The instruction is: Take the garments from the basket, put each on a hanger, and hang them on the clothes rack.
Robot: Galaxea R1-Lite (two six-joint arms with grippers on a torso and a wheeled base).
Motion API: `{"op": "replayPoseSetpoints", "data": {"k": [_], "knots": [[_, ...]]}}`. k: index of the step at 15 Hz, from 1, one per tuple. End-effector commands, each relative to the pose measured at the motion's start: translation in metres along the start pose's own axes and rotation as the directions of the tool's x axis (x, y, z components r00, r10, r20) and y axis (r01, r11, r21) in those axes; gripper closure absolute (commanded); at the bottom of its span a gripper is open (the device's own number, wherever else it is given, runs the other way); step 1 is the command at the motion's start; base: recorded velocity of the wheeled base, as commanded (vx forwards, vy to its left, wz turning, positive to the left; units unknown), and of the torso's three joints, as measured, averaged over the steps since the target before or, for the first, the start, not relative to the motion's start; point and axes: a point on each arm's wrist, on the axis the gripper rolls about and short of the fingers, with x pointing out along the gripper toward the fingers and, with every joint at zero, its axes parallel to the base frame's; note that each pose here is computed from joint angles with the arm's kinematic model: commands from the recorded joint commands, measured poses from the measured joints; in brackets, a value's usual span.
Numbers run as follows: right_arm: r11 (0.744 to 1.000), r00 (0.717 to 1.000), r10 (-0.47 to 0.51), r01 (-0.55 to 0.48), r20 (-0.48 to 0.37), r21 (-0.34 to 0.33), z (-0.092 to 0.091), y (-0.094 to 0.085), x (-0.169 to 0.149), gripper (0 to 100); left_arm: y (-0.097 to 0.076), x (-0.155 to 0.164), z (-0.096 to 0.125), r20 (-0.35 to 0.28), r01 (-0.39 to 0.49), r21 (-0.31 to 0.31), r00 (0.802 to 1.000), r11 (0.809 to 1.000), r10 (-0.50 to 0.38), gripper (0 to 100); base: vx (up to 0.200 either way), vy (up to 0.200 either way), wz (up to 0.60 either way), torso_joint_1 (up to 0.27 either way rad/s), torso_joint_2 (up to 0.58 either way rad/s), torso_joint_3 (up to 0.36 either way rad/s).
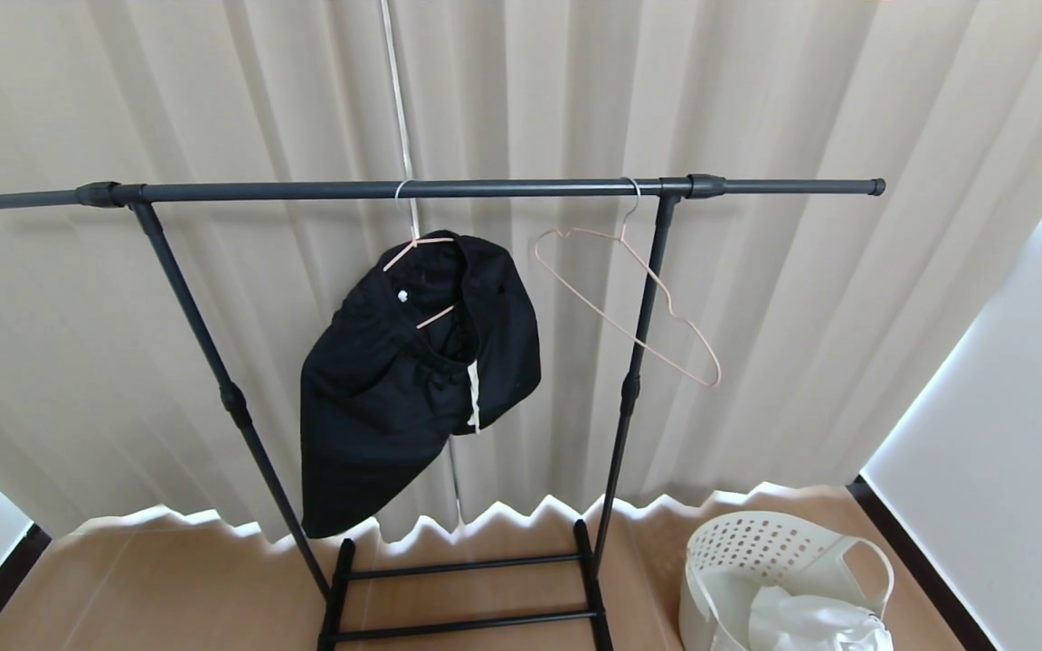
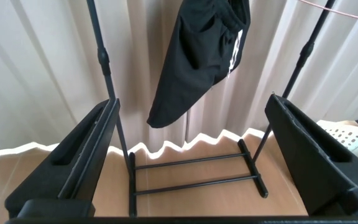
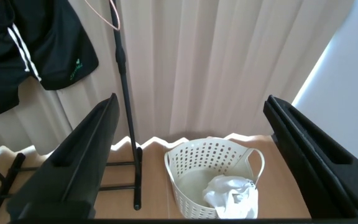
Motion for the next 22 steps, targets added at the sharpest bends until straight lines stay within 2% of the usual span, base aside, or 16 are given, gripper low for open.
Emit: {"op": "replayPoseSetpoints", "data": {"k": [1,10,22], "knots": [[1.0,1.0,0.0,0.0,0.001,0.0,0.0,0.0,0.0,0,0.0,0.0001,0.0,-0.001,0.001,0.0,1.0,1.0,-0.001,0,0.0,0.0,0.0,-0.154,0.35,0.193],[1.0,1.0,0.0,0.0,0.001,0.002,0.0,0.0,0.0,0,0.0,0.0001,0.0,-0.001,0.0,-0.001,1.0,1.0,0.0,0,0.0,0.0,0.0,-0.165,0.38,0.216],[1.0,1.0,-0.002,0.002,0.002,0.005,0.0002,-0.0001,0.0,0,0.0,0.0001,0.0,-0.001,0.001,-0.001,1.0,1.0,-0.001,0,0.0,0.0,0.0,-0.21,0.54,0.325]]}}
